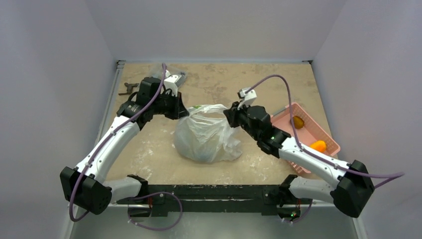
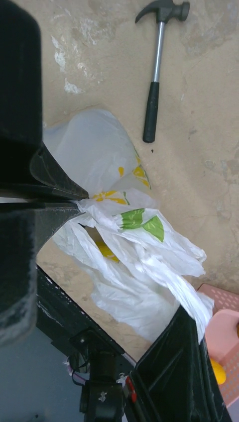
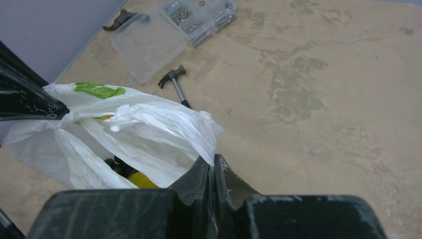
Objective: Take the fake fruits out of the plastic bag
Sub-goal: Untie the plastic bag at the center of the board.
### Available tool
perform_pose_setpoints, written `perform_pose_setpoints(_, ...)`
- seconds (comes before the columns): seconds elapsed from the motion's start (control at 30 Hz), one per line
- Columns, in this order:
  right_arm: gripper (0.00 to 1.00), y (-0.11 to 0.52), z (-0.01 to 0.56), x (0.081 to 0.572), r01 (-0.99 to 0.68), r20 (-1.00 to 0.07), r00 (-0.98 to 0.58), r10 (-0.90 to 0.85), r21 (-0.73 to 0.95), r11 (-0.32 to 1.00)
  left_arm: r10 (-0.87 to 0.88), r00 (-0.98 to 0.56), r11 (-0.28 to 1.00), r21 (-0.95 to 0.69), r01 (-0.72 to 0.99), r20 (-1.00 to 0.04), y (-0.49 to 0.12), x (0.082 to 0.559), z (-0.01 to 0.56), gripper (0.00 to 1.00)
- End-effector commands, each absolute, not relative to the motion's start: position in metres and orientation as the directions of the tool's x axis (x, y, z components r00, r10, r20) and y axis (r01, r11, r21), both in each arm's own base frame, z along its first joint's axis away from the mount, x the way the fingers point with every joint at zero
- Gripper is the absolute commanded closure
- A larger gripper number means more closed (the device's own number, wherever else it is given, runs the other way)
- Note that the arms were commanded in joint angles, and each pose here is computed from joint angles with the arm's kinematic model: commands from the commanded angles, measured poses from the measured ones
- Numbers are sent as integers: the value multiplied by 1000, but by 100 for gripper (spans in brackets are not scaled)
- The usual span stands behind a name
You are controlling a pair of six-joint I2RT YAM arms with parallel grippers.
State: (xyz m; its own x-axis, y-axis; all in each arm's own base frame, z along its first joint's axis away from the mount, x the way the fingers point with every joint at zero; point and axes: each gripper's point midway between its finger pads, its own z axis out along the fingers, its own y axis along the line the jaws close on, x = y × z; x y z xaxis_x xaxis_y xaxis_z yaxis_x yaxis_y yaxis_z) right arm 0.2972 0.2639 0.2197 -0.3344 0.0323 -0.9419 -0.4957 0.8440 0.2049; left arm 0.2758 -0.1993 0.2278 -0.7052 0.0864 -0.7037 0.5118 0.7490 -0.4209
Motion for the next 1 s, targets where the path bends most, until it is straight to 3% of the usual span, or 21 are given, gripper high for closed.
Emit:
perform_pose_setpoints(0.0,100,225,254,302,-297,-865,-247,438,497,815,13,-590,805,-342,485,-807,-181,286,259,100)
perform_pose_setpoints(0.17,100,196,245,295,-227,-789,-211,577,614,756,-24,-522,835,-304,459,-852,-168,285,273,100)
perform_pose_setpoints(0.4,100,202,221,290,-230,-808,-294,510,578,783,1,-484,725,-333,603,-875,-190,271,287,100)
perform_pose_setpoints(0.67,100,242,232,265,-522,-878,-324,351,476,708,39,-466,642,-336,689,-884,-209,261,289,36)
perform_pose_setpoints(0.9,100,267,236,248,-677,-911,-330,248,411,611,108,-347,699,-177,693,-931,-213,267,282,11)
perform_pose_setpoints(0.97,100,273,235,243,-704,-910,-337,243,415,576,117,-286,719,-118,685,-951,-213,269,283,9)
